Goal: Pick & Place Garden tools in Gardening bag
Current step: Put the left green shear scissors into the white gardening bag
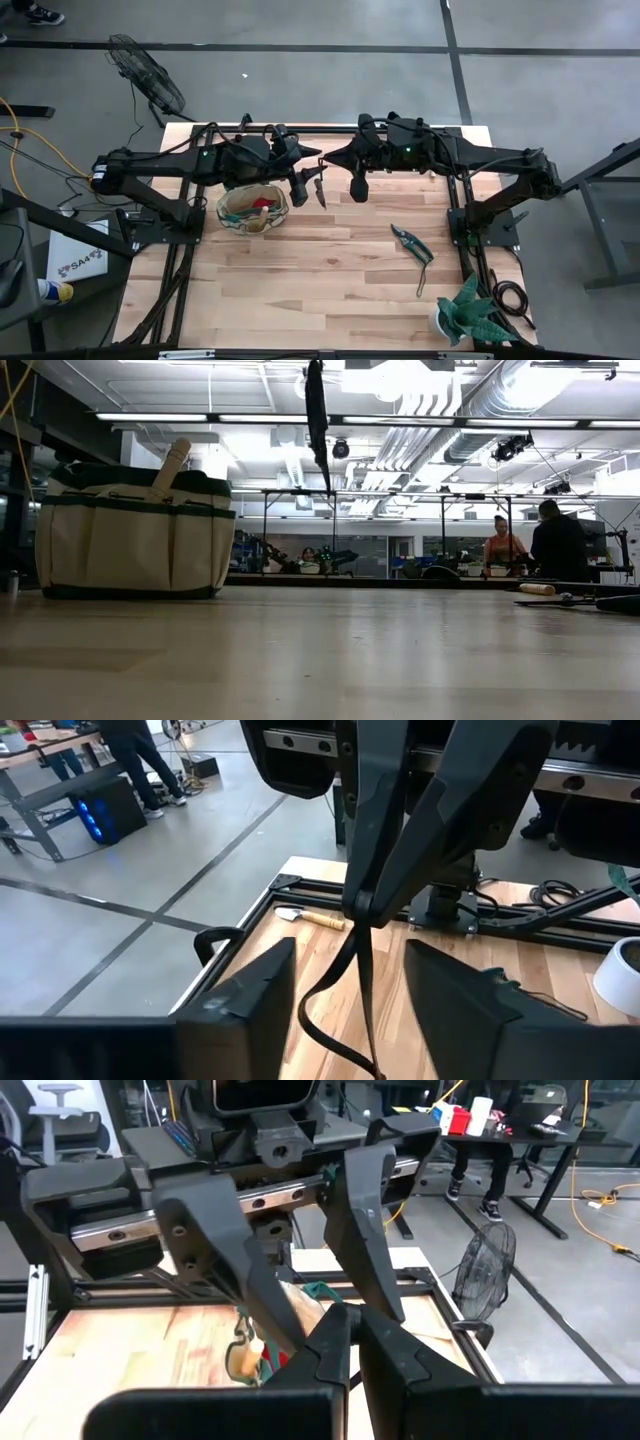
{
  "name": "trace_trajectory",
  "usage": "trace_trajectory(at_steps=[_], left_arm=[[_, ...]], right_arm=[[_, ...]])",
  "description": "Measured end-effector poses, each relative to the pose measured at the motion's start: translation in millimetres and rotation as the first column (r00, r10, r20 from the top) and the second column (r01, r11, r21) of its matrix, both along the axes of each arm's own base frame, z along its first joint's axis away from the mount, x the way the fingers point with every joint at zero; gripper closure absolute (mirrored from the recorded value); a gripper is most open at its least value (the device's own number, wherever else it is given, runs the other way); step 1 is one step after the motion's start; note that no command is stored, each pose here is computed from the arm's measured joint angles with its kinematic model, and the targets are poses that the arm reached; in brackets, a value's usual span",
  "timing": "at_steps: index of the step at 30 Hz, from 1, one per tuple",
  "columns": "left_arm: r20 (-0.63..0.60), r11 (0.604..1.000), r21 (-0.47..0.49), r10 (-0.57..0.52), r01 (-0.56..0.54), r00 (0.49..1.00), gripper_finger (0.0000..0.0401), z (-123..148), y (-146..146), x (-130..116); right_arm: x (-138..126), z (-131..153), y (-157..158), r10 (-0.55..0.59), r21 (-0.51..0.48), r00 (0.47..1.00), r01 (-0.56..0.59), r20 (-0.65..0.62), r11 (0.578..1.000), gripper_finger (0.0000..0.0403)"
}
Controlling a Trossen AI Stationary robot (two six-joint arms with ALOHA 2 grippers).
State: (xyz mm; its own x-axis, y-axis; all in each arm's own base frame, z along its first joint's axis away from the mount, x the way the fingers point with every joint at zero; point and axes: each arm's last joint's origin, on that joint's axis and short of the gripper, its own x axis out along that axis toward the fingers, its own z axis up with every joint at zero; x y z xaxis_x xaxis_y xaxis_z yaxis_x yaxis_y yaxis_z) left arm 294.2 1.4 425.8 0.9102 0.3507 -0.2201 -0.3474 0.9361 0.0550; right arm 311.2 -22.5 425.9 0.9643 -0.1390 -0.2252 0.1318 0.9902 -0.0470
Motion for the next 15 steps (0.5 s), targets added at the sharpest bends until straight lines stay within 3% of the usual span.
trace_trajectory(at_steps=[7,15], left_arm=[[0.007,1.0,-0.021,-0.003,0.003,1.0,0.0294,-0.2,-0.2,0.1],[0.004,0.999,-0.033,-0.01,0.01,1.0,0.0316,-2.1,-0.6,2.4]], right_arm=[[0.3,1.2,0.1,0.002,0.0,1.0,-0.002,0.012,1.0,0.0399],[0.5,2.2,0.2,0.007,0.0,1.0,-0.007,0.023,1.0,0.0399]])
